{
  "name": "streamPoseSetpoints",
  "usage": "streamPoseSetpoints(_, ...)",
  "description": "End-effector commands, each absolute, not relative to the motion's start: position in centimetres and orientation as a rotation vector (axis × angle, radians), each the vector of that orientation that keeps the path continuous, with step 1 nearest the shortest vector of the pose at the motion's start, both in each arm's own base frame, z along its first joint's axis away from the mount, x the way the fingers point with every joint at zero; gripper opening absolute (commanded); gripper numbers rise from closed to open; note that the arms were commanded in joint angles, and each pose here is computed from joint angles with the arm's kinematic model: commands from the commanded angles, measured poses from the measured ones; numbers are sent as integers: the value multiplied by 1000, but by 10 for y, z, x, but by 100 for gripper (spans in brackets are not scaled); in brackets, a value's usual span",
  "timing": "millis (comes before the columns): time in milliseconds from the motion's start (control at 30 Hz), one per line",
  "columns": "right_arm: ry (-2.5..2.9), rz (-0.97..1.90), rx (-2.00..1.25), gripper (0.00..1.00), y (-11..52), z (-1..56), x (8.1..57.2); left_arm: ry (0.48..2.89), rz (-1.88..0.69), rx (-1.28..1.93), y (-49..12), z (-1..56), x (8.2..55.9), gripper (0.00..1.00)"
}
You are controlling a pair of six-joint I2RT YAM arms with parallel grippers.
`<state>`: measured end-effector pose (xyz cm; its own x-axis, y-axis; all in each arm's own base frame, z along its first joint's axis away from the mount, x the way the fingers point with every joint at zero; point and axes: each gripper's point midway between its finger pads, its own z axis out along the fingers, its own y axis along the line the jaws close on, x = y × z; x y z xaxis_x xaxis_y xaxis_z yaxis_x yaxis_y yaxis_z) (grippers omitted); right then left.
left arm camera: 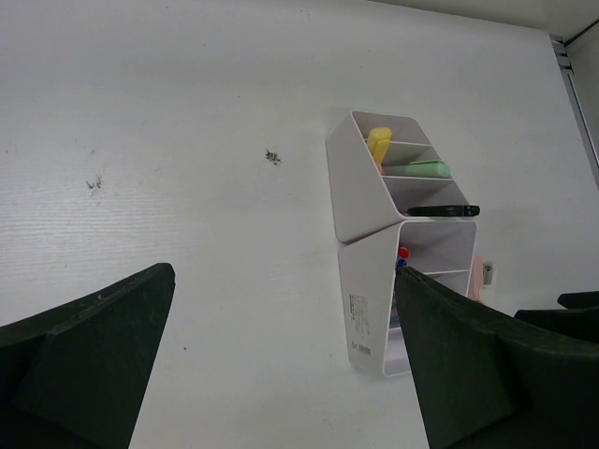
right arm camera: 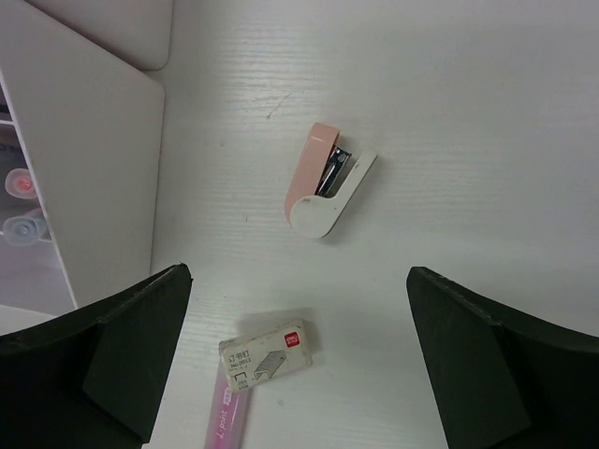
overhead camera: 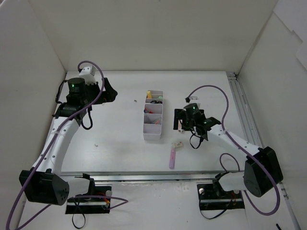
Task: Sort the stationery into containers
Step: Pick up the pen from the corner of the board.
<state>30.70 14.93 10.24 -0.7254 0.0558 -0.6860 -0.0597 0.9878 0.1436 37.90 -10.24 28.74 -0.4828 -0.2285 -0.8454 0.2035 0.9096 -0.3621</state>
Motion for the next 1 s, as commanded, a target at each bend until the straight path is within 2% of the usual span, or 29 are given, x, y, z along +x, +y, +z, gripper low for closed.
streamPoseSetpoints(0, 2290, 252, 82, 98, 163, 112, 323, 1945, -514, -47, -101, 309, 371, 100)
streamPoseSetpoints(200, 2303, 325, -188, 96, 200, 103, 315, 1966, -490, -43, -101, 305, 355, 100)
streamPoseSetpoints(400, 2362, 244, -42, 98, 185, 83, 306, 1987, -479, -65, -99, 293, 342, 99)
streamPoseSetpoints(600, 2437, 247, -75, 98, 187, 73, 282, 2005, -475, -91, -95, 289, 331, 99)
streamPoseSetpoints(767, 2506, 274, -212, 98, 199, 77, 233, 2034, -499, -101, -97, 280, 321, 100)
streamPoseSetpoints(967, 2636, 252, -193, 98, 209, 56, 167, 2038, -499, -117, -93, 273, 303, 99)
